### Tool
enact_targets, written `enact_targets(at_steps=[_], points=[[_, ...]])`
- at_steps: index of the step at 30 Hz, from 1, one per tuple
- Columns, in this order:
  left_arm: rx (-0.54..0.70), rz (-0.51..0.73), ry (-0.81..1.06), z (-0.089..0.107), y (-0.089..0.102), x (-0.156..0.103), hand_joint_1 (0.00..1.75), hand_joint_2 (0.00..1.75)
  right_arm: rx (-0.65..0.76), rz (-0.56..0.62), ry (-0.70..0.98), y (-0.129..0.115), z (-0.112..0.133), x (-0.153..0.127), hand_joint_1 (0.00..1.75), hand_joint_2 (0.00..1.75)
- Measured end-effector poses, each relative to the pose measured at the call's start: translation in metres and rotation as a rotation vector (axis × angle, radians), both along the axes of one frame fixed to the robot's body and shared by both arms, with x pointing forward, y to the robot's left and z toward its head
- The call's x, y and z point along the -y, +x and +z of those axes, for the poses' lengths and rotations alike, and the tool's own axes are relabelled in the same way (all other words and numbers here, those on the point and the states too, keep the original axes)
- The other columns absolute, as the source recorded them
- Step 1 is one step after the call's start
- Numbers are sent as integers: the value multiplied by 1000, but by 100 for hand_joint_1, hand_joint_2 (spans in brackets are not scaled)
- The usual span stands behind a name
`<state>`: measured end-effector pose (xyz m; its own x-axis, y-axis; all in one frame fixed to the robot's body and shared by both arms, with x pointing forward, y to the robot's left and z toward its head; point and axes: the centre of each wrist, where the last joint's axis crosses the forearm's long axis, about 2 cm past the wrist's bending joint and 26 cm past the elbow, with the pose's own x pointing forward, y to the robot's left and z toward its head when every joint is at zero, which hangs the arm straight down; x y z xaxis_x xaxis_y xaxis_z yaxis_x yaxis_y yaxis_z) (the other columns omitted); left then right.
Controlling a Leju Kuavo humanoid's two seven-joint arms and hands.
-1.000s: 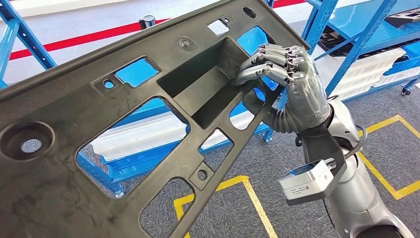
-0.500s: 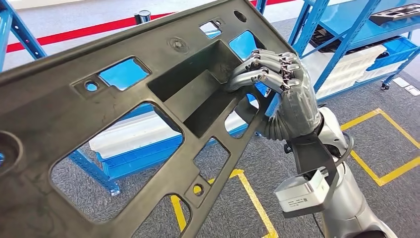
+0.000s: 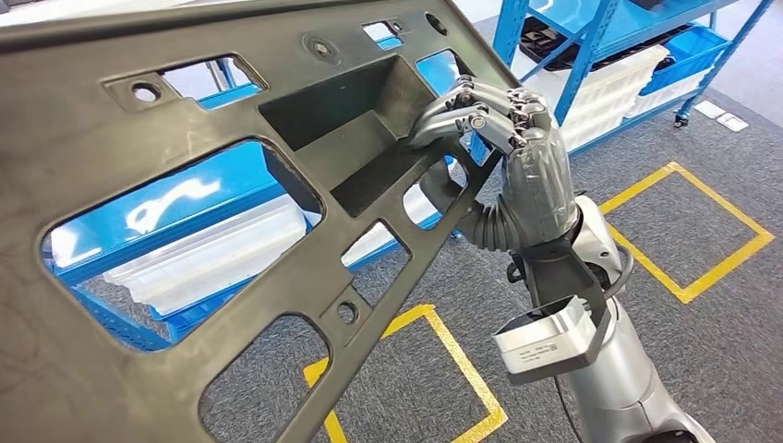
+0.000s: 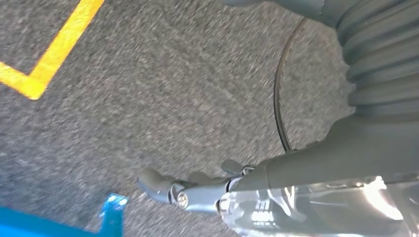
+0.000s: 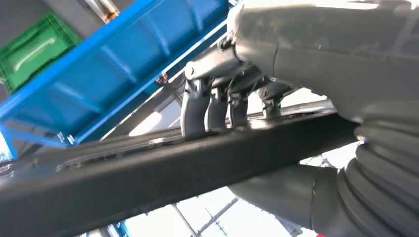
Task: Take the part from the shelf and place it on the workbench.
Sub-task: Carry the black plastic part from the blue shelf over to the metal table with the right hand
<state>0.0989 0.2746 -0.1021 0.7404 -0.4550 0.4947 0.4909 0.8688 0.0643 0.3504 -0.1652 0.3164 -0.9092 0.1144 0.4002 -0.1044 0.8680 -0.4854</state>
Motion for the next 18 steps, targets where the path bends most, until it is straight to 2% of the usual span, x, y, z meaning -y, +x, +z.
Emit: enact_targets(at_steps=[18], points=[[-53, -62, 34, -4, -21, -2, 0, 175, -23, 25, 18, -5, -10, -10, 175, 175]])
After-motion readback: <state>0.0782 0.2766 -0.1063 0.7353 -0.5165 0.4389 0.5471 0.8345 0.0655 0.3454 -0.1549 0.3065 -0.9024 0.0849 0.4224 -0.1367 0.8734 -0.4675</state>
